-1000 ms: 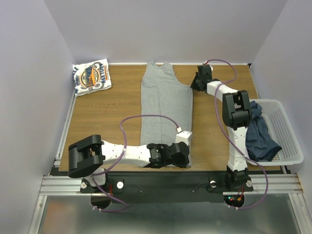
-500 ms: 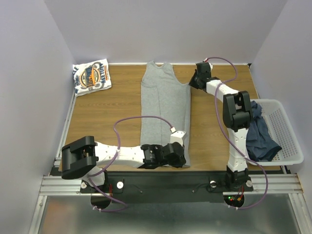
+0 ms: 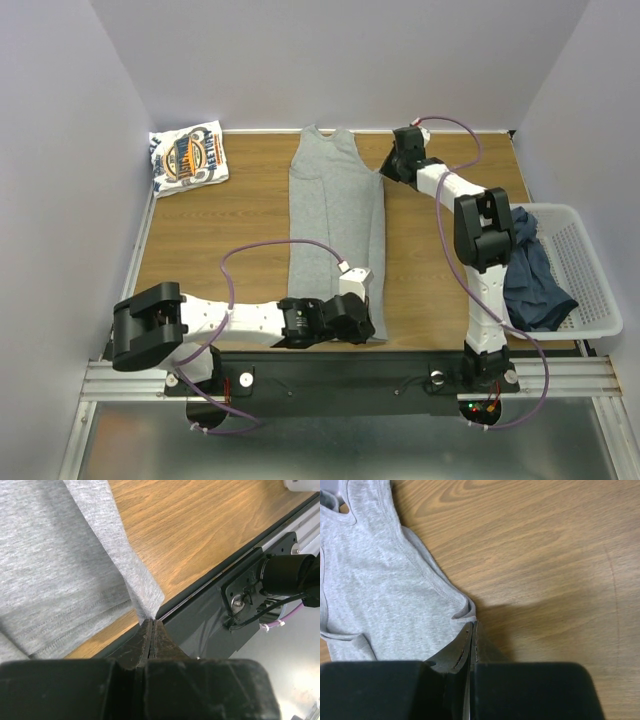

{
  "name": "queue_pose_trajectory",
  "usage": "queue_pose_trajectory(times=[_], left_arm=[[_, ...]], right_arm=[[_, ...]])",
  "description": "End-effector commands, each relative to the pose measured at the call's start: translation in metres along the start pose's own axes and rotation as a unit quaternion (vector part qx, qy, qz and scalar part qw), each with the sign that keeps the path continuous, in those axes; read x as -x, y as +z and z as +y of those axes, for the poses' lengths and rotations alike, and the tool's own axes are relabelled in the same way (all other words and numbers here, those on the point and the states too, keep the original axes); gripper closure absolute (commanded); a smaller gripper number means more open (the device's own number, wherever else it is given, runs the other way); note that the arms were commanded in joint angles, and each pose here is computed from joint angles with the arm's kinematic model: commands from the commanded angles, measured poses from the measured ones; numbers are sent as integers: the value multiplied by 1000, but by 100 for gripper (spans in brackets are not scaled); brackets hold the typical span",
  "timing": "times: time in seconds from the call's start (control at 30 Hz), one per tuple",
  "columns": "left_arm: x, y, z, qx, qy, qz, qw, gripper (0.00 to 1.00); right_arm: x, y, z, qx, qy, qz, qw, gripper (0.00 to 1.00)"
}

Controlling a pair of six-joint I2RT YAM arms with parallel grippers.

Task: Fold and stack the tank tops
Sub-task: Fold the tank top

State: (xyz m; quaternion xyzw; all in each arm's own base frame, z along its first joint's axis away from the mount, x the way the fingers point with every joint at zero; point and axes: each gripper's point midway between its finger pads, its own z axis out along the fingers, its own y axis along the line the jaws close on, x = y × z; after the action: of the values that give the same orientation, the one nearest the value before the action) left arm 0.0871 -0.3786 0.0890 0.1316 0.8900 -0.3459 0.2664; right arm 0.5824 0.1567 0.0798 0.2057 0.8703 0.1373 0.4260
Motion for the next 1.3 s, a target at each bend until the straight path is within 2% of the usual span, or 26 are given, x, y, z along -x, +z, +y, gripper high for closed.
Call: queue_pose_trajectory(times=[0.0, 0.7, 1.27], left_arm=[[11, -10, -2, -10, -15, -25, 1000, 100], [-15, -21, 32, 11, -34, 1, 999, 100], [-32, -27, 51, 30, -51, 22, 998, 100]], right_arm=[[26, -24, 26, 22, 15, -39, 999, 100], [7, -17, 84, 56, 6, -41, 998, 100], [-22, -3, 111, 70, -14, -27, 997, 100]])
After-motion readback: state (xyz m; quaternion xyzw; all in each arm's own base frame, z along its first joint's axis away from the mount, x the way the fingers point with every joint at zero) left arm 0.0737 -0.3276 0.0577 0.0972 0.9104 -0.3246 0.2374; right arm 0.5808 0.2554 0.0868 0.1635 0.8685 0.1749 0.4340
